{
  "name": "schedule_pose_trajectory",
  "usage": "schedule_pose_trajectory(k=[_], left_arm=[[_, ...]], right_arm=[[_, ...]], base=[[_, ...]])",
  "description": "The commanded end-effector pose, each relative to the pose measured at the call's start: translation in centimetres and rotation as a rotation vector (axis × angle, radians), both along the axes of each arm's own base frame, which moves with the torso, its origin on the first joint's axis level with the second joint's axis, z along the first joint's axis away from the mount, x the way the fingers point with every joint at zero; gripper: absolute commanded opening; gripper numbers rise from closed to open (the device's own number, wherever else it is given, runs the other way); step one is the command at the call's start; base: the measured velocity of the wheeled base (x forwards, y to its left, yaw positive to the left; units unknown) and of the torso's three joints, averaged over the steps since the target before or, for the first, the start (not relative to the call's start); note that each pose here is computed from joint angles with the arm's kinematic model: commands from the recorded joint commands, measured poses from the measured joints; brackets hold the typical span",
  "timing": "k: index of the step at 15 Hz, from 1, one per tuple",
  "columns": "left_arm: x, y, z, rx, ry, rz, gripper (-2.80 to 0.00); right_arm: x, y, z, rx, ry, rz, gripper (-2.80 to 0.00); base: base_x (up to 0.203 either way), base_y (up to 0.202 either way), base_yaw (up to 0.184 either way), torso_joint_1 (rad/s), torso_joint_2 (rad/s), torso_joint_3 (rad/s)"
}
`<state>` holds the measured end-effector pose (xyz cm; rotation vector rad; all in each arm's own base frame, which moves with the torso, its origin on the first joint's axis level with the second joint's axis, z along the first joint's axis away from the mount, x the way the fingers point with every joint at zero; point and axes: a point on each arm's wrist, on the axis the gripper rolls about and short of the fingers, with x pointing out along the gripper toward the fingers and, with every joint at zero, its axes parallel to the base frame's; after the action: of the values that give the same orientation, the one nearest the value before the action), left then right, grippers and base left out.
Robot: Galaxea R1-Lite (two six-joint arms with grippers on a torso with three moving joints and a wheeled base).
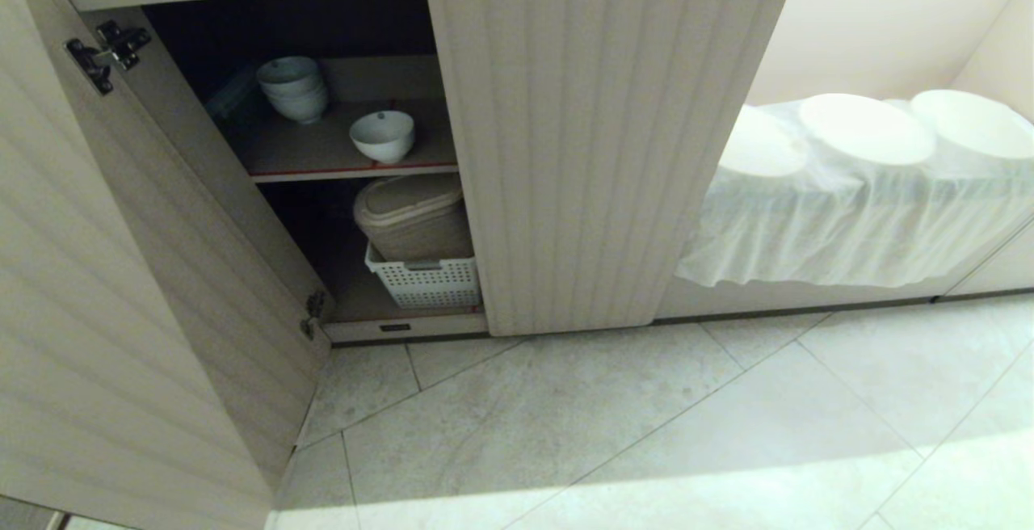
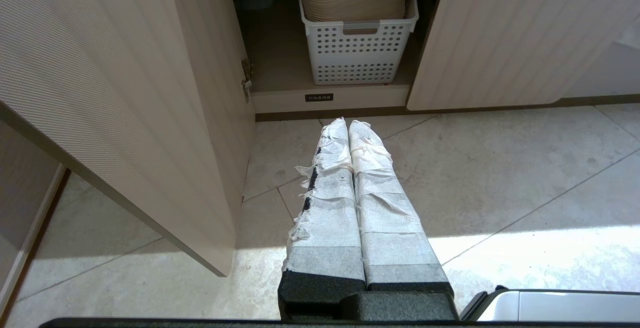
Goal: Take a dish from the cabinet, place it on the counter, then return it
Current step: Close the cabinet door
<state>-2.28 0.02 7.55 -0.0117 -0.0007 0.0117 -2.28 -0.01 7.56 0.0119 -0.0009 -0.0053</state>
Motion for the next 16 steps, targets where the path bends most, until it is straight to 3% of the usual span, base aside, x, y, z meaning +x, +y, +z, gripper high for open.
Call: schedule_pose_trajectory(k=[1,16], left_arm=[[0.0,0.0,0.01,0.001,-0.001,0.001,-2.8],[0.0,0.0,0.01,-0.001,-0.001,0.001,-2.8]], right_arm=[[0.0,0.0,0.0,0.0,-0.001,0.0,-2.8],[0.0,0.0,0.0,0.0,-0.001,0.001,-2.8]], base=[[0.0,0.0,0.0,0.0,0.0,0.0],[0.0,0.0,0.0,0.0,0.0,0.0]])
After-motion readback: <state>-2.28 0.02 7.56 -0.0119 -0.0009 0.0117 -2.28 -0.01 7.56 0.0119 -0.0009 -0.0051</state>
